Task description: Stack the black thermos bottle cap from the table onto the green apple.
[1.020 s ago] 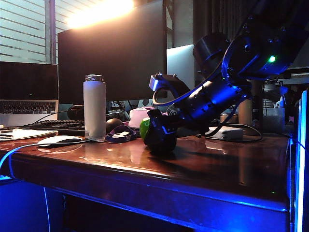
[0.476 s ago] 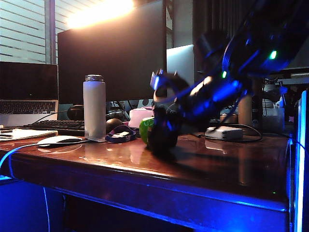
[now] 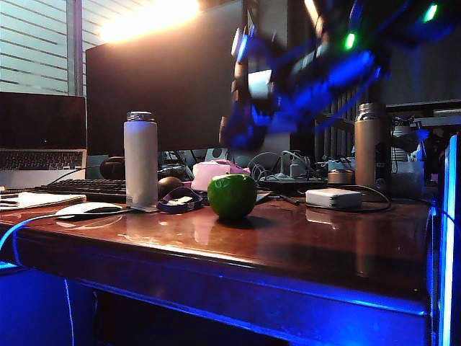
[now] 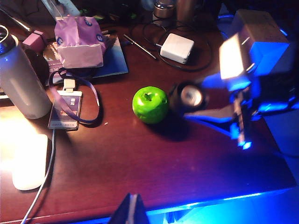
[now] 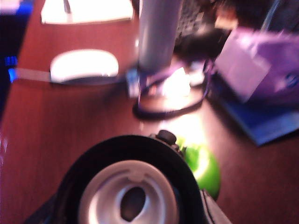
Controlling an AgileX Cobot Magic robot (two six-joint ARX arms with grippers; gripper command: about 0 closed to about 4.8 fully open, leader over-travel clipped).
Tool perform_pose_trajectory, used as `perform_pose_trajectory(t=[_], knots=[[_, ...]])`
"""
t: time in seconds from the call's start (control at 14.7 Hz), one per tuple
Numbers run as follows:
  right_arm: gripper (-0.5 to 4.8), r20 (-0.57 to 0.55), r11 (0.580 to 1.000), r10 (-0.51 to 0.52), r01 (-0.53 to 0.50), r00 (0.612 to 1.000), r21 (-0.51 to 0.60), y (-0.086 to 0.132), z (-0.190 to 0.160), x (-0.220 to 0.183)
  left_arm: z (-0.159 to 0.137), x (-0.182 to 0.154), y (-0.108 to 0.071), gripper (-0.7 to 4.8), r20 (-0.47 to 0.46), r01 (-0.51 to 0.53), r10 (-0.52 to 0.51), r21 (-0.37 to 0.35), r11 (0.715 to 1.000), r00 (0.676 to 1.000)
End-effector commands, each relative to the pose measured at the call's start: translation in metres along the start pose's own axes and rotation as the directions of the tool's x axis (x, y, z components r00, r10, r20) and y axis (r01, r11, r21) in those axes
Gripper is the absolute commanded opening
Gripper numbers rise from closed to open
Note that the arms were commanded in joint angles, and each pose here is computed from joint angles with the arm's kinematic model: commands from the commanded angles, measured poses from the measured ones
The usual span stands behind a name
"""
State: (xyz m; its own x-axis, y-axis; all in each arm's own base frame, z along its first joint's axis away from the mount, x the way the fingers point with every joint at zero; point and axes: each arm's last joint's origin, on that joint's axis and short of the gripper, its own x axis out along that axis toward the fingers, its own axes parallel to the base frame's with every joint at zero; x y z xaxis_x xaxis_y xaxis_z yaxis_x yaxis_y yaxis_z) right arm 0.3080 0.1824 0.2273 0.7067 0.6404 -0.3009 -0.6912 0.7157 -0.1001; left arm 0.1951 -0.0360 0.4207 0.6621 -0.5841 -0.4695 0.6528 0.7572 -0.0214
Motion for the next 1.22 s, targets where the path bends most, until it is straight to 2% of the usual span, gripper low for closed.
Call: perform_pose_trajectory(t=[0.07,0.14,0.27,0.41,0.75,1.02,1.22], knots=[[2.91,0.025,0.985,-0.148,0.145,0.989,0.088,-0.007,0.018,-0.001,0.002,-0.002,-0.001,-0.03,0.013,0.001,-0.001,0.011,1.000,1.000],[2.92,-0.053,0.983,-0.155,0.159,0.987,0.088,-0.012,0.034,0.002,0.002,-0.002,-0.001,-0.03,0.012,0.001,-0.001,0.011,1.000,1.000],[2.91,0.006,0.985,-0.165,0.164,0.986,0.055,-0.018,0.070,0.003,0.002,-0.002,-0.001,-0.03,0.012,0.002,-0.002,0.011,1.000,1.000],[2.91,-0.005,0.986,-0.153,0.153,0.988,0.059,-0.027,0.087,0.007,0.002,-0.002,-0.001,-0.03,0.010,0.002,-0.002,0.009,1.000,1.000],[2.91,-0.082,0.994,-0.091,0.096,0.992,0.059,-0.036,0.069,0.035,0.001,-0.002,-0.001,-0.03,0.006,0.003,-0.004,0.007,1.000,1.000],[2.91,-0.139,0.992,-0.095,0.104,0.986,0.064,-0.043,0.052,0.047,0.001,-0.002,-0.001,-0.03,0.005,0.004,-0.004,0.006,1.000,1.000],[2.91,-0.143,0.994,-0.103,0.106,0.984,0.013,-0.047,0.051,0.053,0.001,-0.002,-0.001,-0.03,0.004,0.004,-0.004,0.006,1.000,1.000]])
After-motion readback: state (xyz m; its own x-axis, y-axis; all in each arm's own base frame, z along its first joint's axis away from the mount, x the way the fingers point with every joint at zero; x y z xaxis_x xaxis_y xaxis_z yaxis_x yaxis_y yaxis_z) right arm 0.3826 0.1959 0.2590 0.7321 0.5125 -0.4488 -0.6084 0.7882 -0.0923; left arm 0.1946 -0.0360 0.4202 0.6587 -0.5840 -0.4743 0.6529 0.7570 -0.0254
